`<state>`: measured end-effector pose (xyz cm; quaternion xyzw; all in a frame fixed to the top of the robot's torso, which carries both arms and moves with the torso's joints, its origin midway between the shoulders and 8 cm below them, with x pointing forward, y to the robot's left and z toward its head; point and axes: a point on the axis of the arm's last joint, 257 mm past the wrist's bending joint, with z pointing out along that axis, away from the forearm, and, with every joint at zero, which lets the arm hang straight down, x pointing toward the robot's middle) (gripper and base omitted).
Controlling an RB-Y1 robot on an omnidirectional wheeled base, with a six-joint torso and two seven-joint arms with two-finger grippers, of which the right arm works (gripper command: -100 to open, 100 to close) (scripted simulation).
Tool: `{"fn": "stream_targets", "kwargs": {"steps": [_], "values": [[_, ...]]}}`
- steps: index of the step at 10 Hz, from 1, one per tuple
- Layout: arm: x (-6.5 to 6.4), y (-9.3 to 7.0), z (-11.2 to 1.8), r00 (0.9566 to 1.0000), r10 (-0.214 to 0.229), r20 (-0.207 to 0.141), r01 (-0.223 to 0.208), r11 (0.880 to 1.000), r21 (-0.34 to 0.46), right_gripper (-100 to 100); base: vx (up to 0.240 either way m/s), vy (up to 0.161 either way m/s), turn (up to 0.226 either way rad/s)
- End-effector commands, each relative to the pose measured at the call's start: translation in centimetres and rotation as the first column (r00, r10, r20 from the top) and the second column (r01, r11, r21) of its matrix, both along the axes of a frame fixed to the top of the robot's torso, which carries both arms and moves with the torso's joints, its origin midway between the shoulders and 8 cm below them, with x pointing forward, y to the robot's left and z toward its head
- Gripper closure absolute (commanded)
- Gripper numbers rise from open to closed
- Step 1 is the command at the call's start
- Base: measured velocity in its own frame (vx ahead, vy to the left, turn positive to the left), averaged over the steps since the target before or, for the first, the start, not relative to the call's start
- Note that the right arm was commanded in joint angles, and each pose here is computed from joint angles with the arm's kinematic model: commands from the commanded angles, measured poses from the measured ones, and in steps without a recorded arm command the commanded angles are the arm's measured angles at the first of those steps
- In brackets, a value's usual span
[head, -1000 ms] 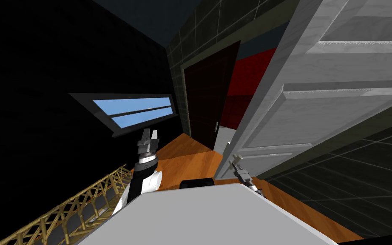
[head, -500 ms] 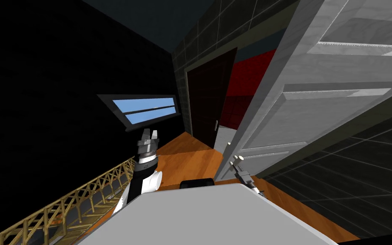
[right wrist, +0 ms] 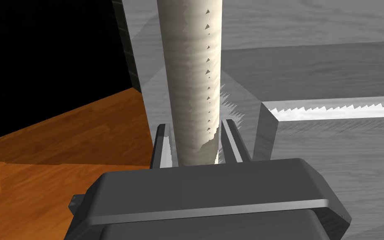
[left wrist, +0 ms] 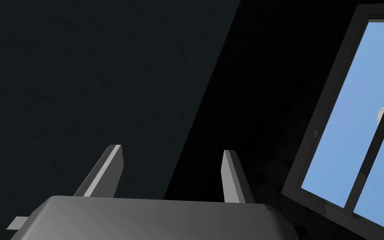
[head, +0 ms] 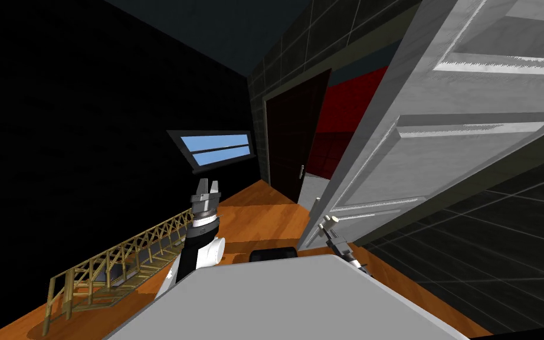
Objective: Pull the door open
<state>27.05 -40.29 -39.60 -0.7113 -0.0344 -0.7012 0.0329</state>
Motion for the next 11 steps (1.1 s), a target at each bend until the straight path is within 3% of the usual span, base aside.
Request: {"fn": "stream_targets", "kwargs": {"steps": [1,11], "values": [[-0.03,0.02,0.3,0.9999,0.01,0.009,-0.01,1.0,0.002,100,-0.226,-0.05,0.127],[-0.35,0.03,0.17,0.9989,0.046,0.006,-0.046,0.999,0.003,100,-0.186,-0.059,0.123]]}}
